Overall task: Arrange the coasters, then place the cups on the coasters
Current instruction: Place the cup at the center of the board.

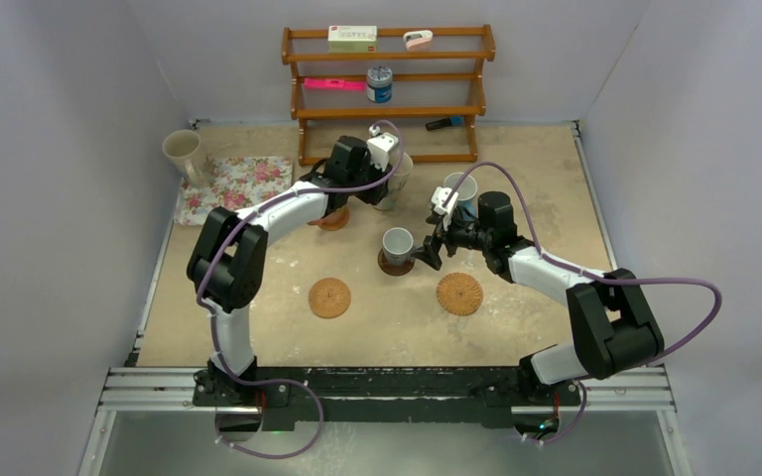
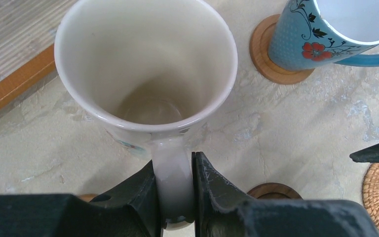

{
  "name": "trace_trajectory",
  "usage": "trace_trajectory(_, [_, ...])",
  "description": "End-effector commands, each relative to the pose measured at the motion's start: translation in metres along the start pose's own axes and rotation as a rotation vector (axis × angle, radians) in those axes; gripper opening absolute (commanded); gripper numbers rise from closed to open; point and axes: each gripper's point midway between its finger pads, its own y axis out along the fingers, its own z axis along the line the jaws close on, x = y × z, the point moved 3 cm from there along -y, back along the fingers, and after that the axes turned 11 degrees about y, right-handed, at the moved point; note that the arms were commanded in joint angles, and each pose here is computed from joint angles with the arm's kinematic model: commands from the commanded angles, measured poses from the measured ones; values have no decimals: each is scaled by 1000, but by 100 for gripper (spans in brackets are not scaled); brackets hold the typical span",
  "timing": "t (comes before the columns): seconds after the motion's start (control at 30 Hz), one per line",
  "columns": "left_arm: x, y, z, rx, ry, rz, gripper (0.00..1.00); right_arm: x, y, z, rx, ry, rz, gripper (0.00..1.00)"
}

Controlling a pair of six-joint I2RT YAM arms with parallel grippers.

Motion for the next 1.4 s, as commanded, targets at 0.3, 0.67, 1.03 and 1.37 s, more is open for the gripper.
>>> trace_trajectory(0.3, [-8,12,14,69,-50,19,0,10,-2,-1,3,-35,-31,99])
trace_trajectory(0.67, [-20,20,12,-29,-132,-18,0,8,0,-2,1,-32,-26,99])
trace_trajectory(1.03, [-14,21,3,-102,-125,-34,20,9,-1,-2,2,-33,-26,99])
trace_trajectory(1.37, [-2,11,7,-72,-68,-61,64,9,-1,-1,2,-34,-26,99])
